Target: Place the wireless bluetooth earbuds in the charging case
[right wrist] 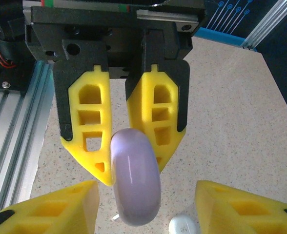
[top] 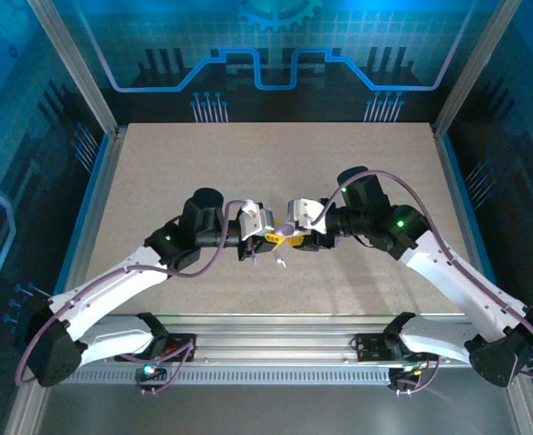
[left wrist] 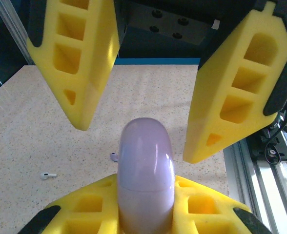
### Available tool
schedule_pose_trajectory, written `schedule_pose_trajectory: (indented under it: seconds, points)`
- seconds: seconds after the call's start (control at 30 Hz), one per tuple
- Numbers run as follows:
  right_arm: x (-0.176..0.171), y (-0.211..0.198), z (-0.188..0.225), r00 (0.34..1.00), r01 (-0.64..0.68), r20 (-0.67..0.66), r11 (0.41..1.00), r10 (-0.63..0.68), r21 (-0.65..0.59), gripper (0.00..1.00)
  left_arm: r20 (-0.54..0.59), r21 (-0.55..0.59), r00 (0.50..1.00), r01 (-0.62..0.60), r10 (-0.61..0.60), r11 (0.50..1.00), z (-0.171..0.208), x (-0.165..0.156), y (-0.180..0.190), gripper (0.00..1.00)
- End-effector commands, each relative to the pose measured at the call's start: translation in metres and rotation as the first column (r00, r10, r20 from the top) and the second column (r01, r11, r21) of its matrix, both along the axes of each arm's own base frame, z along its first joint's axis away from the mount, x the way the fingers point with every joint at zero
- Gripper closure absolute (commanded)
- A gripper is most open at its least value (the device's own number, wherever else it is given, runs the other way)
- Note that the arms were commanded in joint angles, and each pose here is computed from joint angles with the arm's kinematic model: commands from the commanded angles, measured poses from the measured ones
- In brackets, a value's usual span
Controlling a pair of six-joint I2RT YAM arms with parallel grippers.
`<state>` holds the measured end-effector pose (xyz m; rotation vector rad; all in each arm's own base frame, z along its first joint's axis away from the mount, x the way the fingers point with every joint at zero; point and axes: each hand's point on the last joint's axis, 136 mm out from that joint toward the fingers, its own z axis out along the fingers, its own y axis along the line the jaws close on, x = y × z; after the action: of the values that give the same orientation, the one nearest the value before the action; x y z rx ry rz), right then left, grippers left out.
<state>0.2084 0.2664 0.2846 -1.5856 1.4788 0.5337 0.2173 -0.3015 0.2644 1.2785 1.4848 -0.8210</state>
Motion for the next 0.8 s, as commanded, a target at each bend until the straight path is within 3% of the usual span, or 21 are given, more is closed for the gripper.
schedule_pose_trajectory:
  seconds: [0.0, 0.77]
  points:
    - [0.005, 0.003, 0.004, 1.0, 0.011, 0.006, 1.0, -0.012, 0.021, 0.46, 0.014, -0.038, 1.0, 0.013, -0.013, 0.999, 0.011, -0.005, -0.001, 0.92]
    - [0.052, -0.03, 0.02, 0.96, 0.275, 0.041, 0.96, -0.278, 0.058, 0.51, 0.012, -0.064, 0.998, 0.06, -0.059, 0.996, 0.018, -0.01, -0.01, 0.93]
